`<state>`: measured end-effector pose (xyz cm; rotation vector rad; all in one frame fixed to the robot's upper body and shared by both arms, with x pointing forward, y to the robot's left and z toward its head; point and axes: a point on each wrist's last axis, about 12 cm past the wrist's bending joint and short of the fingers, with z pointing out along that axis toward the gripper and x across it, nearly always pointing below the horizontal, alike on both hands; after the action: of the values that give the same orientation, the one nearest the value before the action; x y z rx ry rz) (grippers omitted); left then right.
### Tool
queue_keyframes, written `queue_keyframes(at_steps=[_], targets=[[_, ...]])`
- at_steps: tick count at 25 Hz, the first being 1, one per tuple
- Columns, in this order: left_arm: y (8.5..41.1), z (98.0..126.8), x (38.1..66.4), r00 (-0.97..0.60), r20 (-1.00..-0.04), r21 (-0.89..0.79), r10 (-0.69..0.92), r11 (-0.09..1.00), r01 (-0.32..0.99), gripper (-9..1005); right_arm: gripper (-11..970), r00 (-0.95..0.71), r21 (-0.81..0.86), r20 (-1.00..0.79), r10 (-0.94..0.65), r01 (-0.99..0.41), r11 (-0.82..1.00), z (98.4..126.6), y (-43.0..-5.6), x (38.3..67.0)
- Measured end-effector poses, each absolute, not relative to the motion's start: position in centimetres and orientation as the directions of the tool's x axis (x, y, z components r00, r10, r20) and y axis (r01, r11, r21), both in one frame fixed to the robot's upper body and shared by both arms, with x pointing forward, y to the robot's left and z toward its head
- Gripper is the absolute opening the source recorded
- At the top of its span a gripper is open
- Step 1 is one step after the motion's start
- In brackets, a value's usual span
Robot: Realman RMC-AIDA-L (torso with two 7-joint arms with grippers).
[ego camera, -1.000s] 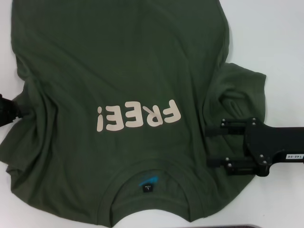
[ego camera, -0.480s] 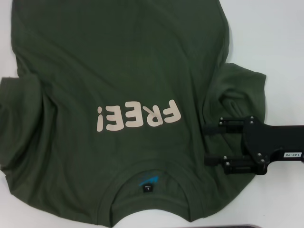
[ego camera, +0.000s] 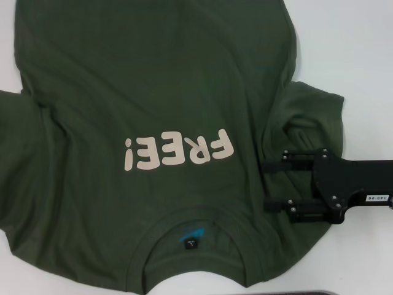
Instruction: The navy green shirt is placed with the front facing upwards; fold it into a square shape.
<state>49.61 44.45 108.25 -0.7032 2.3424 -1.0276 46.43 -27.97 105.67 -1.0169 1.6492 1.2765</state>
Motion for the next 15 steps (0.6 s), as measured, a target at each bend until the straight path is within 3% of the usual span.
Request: queue_keyframes(at_steps=[15], targets=[[45.29, 109.03, 48.81, -0.735, -0.223, -0.785, -0.640, 0.565, -0.254, 27, 732, -0.352, 0.330, -0.928, -0.124, -0.929, 0.166, 105.81, -27.85, 46.71]])
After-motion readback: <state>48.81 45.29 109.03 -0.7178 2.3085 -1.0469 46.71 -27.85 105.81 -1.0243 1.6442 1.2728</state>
